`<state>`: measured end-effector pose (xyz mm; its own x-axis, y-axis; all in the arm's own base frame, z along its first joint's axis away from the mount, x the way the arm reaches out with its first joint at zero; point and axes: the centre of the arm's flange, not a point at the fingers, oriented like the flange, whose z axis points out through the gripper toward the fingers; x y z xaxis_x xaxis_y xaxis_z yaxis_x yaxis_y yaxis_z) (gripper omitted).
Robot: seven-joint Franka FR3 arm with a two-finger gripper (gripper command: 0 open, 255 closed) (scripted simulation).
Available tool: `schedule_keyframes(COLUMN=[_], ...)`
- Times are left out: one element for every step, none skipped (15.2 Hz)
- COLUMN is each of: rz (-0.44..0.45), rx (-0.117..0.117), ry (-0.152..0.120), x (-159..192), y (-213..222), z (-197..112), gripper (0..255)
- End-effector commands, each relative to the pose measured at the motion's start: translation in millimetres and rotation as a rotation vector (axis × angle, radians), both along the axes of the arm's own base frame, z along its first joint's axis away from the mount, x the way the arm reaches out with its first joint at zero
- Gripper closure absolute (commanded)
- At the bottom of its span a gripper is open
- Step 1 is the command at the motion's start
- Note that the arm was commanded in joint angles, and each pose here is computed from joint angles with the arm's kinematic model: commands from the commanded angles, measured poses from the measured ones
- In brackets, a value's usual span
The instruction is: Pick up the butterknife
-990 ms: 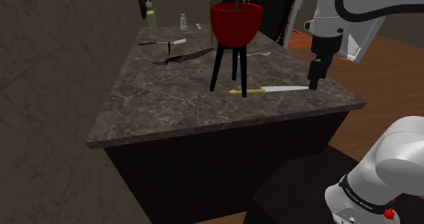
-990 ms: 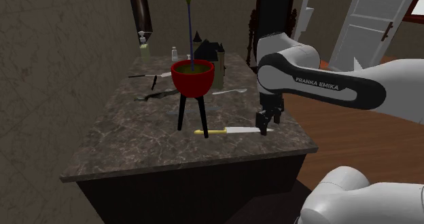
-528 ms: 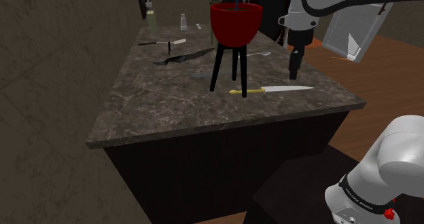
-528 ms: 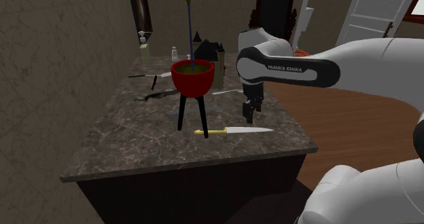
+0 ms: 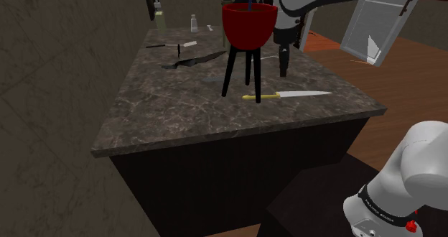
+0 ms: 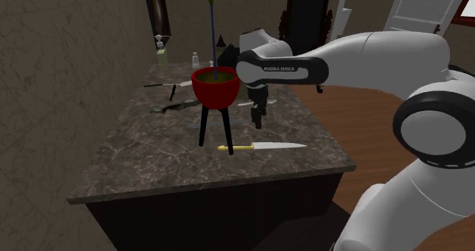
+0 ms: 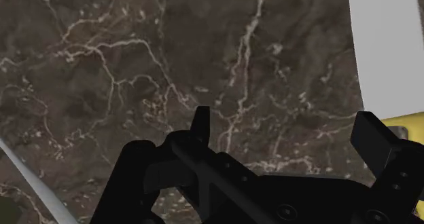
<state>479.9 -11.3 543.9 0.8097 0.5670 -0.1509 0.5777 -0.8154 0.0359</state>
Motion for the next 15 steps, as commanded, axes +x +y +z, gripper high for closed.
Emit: schedule_keyframes(rz=[0.074,0.109,0.144,0.179,0.214,0.25,0.285,0.32,0.355,0.391,0.426,0.439,0.439,0.439,0.439], rx=[0.002,0.002,0.003,0.003,0.004,0.005,0.005,0.006,0.007,0.007,0.008,0.008,0.008,0.008,0.008], ry=[-0.002,-0.002,-0.003,-0.004,-0.005,-0.006,-0.006,-0.007,-0.008,-0.009,-0.009,-0.01,-0.01,-0.01,-0.01], x=[22.9,34.0,45.0,55.7,66.2,76.4,86.3,96.0,105.4,114.5,123.2,126.4,126.4,126.4,126.4], y=[10.6,16.6,23.0,29.7,36.8,44.3,52.1,60.3,68.8,77.7,86.8,90.4,90.4,90.4,90.4], z=[1.7,1.9,2.2,2.4,2.7,3.0,3.2,3.5,3.9,4.2,4.5,4.6,-0.6,-5.9,-11.2], gripper=[0,0,0,0,0,0,0,0,0,0,0,0,0,0,0])
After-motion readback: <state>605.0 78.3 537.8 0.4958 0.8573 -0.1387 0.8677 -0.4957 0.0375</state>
